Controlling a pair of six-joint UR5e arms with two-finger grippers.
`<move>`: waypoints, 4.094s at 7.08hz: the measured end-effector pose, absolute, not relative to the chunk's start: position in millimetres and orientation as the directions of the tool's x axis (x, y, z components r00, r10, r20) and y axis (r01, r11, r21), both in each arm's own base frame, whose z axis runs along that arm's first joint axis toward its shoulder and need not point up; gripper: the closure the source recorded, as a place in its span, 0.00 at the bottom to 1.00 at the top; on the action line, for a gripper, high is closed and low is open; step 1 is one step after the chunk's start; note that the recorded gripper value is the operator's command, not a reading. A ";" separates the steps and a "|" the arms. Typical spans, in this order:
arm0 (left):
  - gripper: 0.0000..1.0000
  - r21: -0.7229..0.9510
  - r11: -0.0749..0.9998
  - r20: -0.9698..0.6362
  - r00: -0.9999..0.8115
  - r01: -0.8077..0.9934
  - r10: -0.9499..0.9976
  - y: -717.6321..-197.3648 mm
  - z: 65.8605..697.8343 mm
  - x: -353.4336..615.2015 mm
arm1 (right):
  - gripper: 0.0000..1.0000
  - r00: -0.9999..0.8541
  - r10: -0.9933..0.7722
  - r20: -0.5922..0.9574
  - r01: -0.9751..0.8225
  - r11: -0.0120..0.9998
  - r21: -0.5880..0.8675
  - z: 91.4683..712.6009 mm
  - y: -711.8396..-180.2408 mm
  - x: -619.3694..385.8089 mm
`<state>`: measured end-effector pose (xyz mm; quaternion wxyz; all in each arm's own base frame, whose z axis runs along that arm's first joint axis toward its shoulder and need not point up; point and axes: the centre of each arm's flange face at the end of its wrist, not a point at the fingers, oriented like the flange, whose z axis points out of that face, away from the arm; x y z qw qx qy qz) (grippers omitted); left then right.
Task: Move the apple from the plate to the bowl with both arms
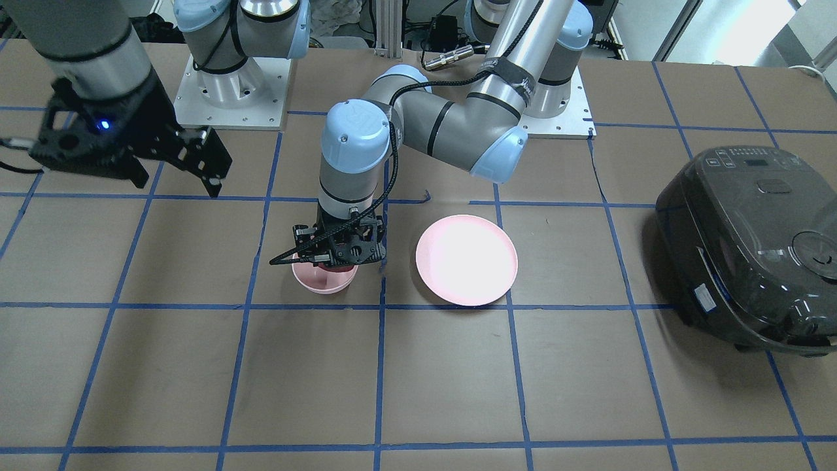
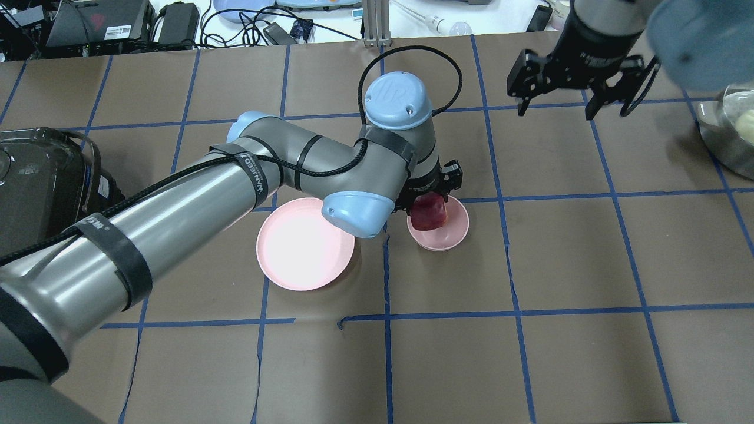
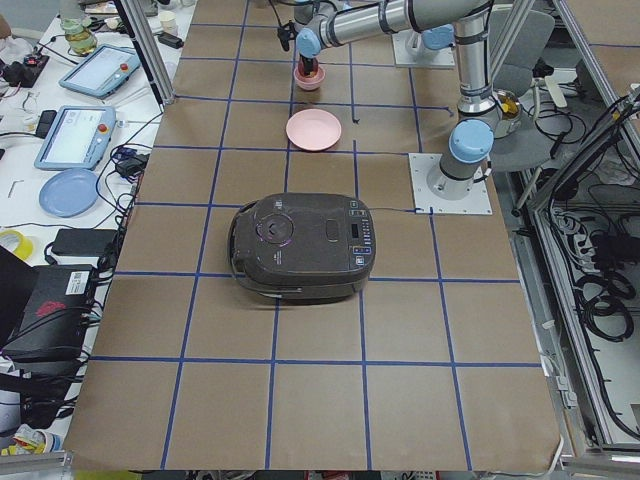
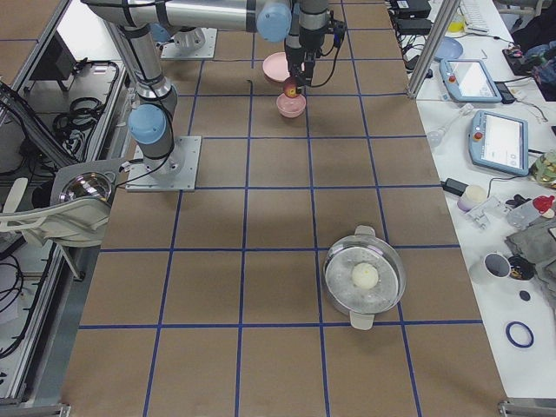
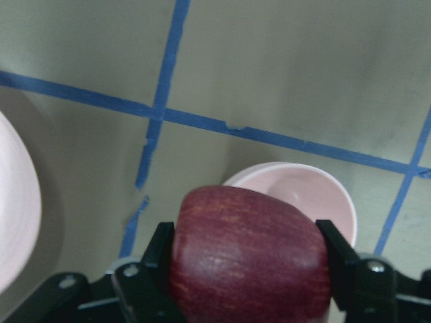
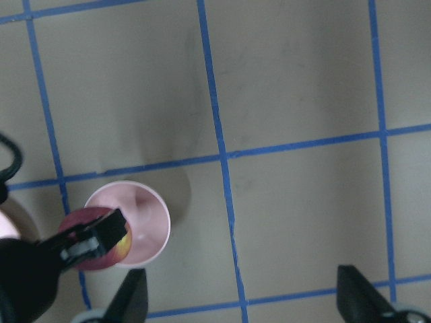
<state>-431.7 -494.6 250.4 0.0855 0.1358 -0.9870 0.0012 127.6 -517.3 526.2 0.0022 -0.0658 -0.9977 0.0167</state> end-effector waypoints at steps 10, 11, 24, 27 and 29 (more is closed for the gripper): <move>0.00 -0.065 0.979 0.193 -0.964 -0.196 -0.180 -510.4 356.0 -340.3 | 0.00 -0.992 0.129 -0.008 0.129 0.988 -0.082 538.6 -516.9 166.0; 0.00 -0.047 0.990 0.147 -0.981 -0.134 -0.126 -510.6 381.6 -295.6 | 0.00 -0.992 0.128 -0.010 0.128 0.988 -0.088 538.4 -517.9 166.0; 0.00 -0.089 0.993 0.026 -0.997 -0.081 -0.079 -521.1 498.9 -132.0 | 0.00 -0.992 0.122 -0.026 0.124 0.983 -0.136 531.4 -525.6 167.0; 0.00 -0.085 0.993 0.030 -0.997 -0.080 -0.077 -520.6 497.6 -133.1 | 0.00 -0.992 0.122 -0.026 0.124 0.983 -0.136 531.4 -525.6 167.0; 0.00 -0.084 0.993 0.030 -0.997 -0.079 -0.077 -520.5 497.4 -133.3 | 0.00 -0.992 0.122 -0.026 0.124 0.983 -0.137 531.5 -525.6 167.0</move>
